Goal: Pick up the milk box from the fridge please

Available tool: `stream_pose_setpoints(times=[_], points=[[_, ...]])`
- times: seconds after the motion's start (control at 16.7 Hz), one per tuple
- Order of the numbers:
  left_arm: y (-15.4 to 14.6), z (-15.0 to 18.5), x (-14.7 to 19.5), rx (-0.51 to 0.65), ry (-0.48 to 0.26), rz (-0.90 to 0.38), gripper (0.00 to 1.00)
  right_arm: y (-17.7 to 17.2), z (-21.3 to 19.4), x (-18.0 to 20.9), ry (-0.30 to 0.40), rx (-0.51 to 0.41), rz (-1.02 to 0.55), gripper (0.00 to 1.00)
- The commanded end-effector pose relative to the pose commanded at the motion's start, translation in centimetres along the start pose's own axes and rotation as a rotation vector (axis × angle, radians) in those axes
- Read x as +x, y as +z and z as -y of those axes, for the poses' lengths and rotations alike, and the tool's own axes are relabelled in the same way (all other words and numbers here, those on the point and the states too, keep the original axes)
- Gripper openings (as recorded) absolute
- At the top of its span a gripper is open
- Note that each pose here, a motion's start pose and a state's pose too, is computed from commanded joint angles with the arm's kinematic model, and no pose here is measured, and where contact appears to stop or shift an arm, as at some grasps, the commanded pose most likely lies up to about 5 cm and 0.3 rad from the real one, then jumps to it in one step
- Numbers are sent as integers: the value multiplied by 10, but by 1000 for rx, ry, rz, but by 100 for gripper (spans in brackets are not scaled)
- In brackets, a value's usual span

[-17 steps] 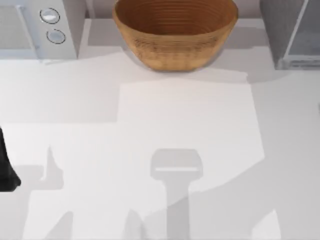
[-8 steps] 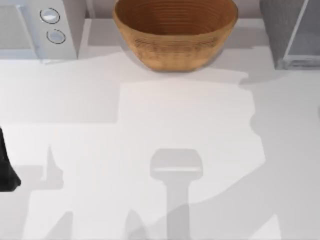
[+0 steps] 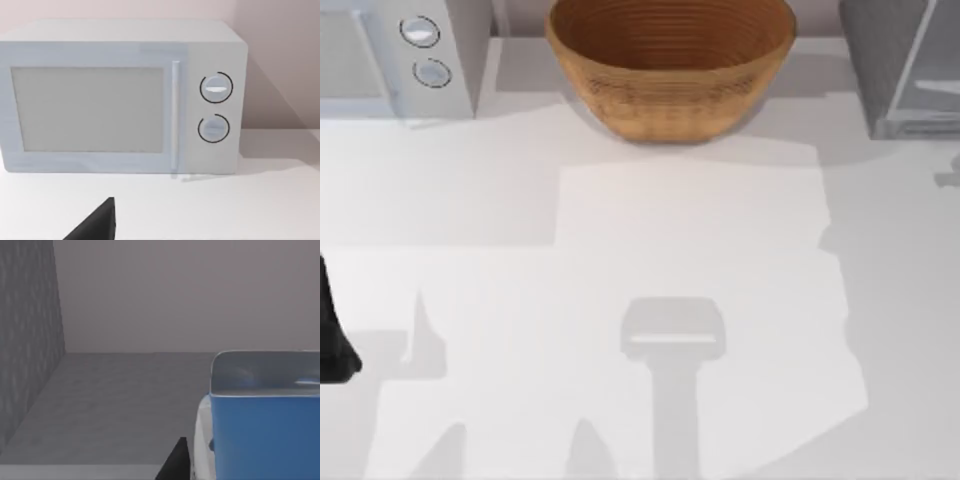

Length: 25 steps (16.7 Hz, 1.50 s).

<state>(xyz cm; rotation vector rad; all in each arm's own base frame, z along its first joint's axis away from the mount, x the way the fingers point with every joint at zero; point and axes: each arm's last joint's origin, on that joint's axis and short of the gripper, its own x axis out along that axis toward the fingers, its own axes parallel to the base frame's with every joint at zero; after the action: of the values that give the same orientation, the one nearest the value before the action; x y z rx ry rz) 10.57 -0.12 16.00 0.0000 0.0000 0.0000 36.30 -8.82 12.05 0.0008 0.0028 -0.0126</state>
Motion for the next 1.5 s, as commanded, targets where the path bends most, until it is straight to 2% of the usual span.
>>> stream_pose_setpoints(times=[0.48, 0.78, 0.96, 1.2, 1.32, 1.5], points=[[0, 0, 0, 0, 0, 0, 100, 3, -4, -4, 7, 2, -6, 0], [0, 0, 0, 0, 0, 0, 100, 45, -21, -30, 10, -2, -9, 0], [0, 0, 0, 0, 0, 0, 100, 81, -37, -67, 9, -7, 5, 0], [0, 0, 0, 0, 0, 0, 100, 113, -59, -141, 7, -10, 41, 0], [0, 0, 0, 0, 0, 0, 100, 114, -68, -179, 7, -9, 58, 0], [0, 0, 0, 0, 0, 0, 100, 96, -77, -223, 7, -5, 64, 0]])
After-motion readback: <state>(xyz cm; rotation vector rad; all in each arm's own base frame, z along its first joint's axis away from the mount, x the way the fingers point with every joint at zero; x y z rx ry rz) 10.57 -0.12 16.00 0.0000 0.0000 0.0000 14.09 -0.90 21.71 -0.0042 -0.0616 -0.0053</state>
